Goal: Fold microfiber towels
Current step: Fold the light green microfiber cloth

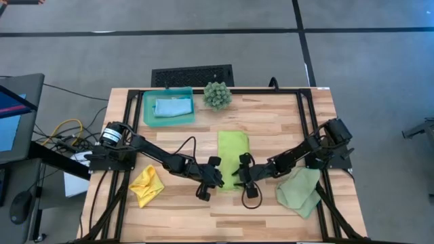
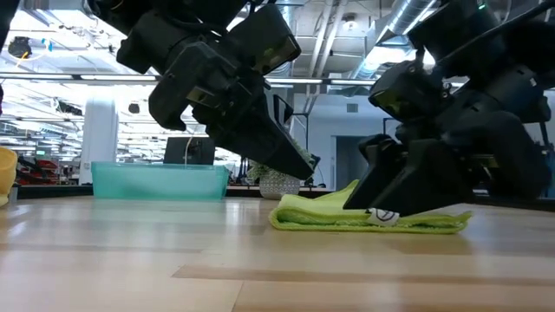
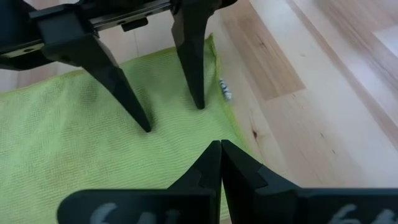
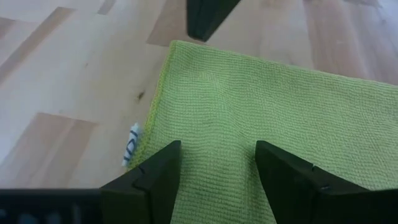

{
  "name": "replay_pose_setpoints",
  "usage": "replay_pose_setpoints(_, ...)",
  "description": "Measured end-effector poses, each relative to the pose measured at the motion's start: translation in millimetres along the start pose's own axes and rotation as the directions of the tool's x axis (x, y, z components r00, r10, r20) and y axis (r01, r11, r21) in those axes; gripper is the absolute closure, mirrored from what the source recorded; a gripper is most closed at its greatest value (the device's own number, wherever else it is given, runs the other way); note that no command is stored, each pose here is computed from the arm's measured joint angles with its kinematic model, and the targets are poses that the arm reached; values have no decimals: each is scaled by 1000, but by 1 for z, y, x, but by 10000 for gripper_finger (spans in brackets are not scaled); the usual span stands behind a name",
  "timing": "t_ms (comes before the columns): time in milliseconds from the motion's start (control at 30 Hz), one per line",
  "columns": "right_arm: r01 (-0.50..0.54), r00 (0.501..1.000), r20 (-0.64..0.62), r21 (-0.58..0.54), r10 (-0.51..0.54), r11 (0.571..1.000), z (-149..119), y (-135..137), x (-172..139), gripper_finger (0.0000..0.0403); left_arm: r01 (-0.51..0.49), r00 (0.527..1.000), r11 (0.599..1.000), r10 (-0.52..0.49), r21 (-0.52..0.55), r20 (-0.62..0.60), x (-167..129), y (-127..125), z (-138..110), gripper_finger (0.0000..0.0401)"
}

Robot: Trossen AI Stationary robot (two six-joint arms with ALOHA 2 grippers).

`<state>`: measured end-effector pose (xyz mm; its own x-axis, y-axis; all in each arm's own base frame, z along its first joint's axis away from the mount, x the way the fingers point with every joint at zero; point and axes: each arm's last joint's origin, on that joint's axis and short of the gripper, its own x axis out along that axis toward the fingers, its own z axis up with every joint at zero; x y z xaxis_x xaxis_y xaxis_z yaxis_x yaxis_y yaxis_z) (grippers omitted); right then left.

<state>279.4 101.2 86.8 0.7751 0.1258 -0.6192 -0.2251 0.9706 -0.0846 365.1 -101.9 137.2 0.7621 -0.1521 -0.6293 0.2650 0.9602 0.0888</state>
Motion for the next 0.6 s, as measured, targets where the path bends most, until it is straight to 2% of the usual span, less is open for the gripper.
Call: replay_pose_setpoints(600,42,999,-5,33,-42,999,0,-16,2,173,-3,1000,1000,3,-2,8,0,0,1,401)
